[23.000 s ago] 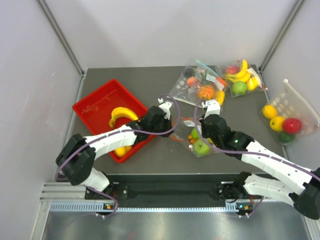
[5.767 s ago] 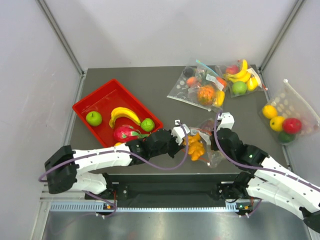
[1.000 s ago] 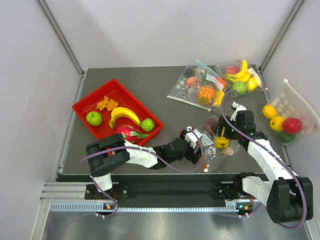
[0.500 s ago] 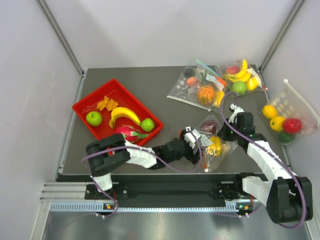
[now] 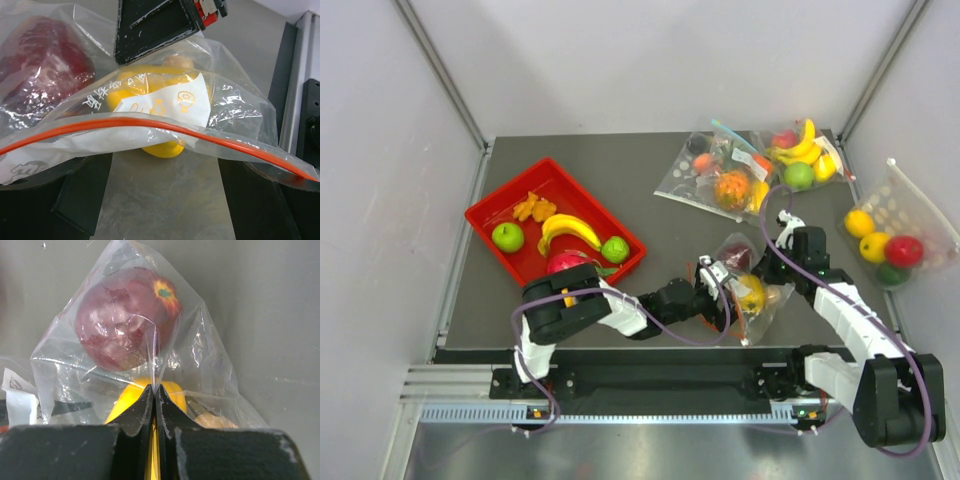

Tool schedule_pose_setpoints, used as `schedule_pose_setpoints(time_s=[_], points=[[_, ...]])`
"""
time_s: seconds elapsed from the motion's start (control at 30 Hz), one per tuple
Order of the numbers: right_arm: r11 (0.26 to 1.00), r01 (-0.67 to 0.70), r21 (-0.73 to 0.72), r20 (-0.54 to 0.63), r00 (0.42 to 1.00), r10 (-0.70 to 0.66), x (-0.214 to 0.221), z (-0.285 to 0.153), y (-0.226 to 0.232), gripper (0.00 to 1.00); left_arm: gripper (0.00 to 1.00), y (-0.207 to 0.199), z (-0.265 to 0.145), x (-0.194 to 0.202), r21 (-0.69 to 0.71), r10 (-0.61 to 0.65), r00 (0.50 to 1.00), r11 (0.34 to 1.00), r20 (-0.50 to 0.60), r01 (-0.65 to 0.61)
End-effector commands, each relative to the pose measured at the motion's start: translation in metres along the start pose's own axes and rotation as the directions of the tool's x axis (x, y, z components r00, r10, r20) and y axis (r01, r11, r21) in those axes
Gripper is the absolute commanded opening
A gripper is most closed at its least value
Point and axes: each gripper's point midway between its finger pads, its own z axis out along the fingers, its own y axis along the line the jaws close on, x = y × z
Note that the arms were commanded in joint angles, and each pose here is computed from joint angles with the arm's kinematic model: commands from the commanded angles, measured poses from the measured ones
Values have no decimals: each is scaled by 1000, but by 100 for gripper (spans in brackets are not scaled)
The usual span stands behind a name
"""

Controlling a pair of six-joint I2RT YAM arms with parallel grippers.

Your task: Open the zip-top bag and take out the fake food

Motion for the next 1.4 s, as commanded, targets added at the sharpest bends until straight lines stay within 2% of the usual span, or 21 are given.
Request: schedule_pose_setpoints(time_s=[0.0,0.3,0.4,0.47,0.53,0.57,0.67,0.9,1.0,1.03,1.07,1.1,1.13,1.17,1.23,1.37], points=[[999,-8,-33,21,1000,9,-4,-2,5,0,90,-19,12,-44,88,-37,985,996,167,22],[996,-10,-85,4,1000,11,3,-4,16,0,90,-14,40,-31,69,-25,989,998,148,15],[995,-13,-94,2,1000,13,5,-5,18,0,87,-12,47,-29,62,-22,990,998,142,13],[995,-11,-104,-2,1000,11,6,-5,20,0,57,-13,51,-24,71,-18,992,997,124,9],[994,-13,-106,-3,1000,13,6,-5,21,0,37,-15,53,-24,85,-19,993,996,119,9],[994,-11,-107,-3,1000,11,6,-6,21,0,20,-15,51,-23,88,-17,993,996,113,7],[995,-11,-100,5,1000,11,4,-5,20,0,5,-15,42,-16,93,-7,996,996,92,-1],[997,-9,-76,16,1000,11,1,-5,16,0,0,-18,19,-25,99,14,995,995,97,-24],[997,-8,-73,22,1000,9,0,-5,16,0,0,-21,20,-26,118,7,995,993,98,-18],[997,-9,-72,22,1000,10,0,-6,16,0,3,-22,21,-26,123,1,995,992,103,-13],[997,-9,-73,21,1000,11,0,-6,16,0,10,-26,21,-26,140,-17,995,990,102,3],[997,-8,-73,25,1000,10,-1,-7,16,0,26,-28,22,-24,152,-26,994,988,105,10],[997,-6,-74,26,1000,8,-1,-7,17,0,53,-32,22,-29,174,-37,991,985,125,15],[997,-7,-71,25,1000,9,0,-7,16,0,67,-35,22,-29,192,-55,990,981,127,30],[998,-9,-68,25,1000,11,0,-7,16,0,79,-37,26,-26,204,-70,990,978,126,43],[997,-22,-70,23,999,23,3,-8,16,0,89,-41,25,-34,229,-89,982,972,166,50]])
